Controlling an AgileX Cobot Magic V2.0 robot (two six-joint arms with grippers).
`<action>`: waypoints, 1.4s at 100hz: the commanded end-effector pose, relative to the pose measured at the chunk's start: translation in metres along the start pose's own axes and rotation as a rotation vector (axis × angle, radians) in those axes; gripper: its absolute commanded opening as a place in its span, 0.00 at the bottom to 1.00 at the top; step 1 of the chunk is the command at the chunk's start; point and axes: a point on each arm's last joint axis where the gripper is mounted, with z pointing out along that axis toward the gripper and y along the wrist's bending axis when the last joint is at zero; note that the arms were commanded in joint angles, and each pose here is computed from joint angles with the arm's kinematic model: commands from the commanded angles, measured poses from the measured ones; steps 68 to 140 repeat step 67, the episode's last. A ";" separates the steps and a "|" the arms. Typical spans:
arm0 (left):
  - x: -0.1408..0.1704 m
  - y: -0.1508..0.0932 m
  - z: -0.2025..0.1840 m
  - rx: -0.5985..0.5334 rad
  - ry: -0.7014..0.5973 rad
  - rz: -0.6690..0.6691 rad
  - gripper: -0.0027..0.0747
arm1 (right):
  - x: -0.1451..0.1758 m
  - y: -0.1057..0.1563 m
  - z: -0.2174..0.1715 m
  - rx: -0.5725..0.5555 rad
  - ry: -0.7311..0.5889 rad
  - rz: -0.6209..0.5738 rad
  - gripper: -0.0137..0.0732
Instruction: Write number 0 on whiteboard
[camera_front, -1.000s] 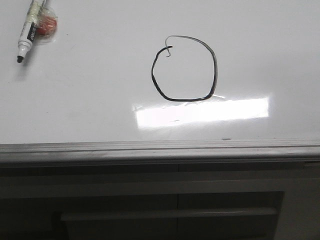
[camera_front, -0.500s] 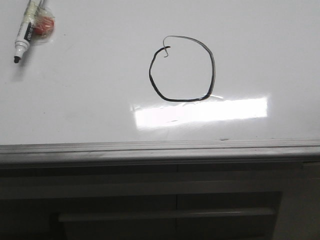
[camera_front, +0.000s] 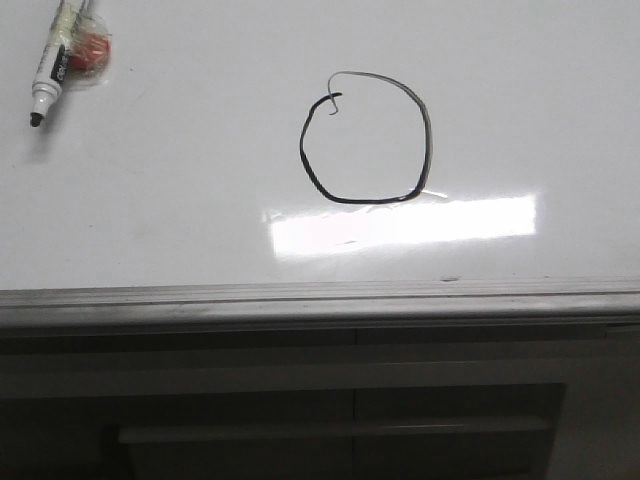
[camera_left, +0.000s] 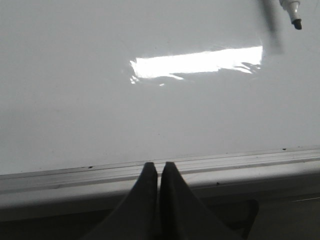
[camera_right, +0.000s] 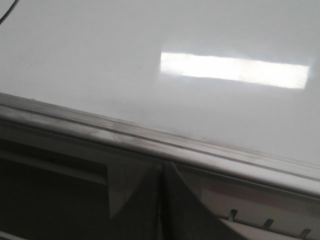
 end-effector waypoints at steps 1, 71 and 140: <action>0.006 0.001 0.001 -0.004 -0.036 -0.027 0.01 | 0.002 0.000 0.000 0.013 -0.023 -0.011 0.09; 0.006 0.001 0.001 -0.004 -0.036 -0.027 0.01 | 0.001 -0.004 0.000 0.060 -0.027 -0.157 0.09; 0.006 0.001 0.001 -0.004 -0.036 -0.027 0.01 | 0.001 -0.004 0.000 0.060 -0.027 -0.157 0.09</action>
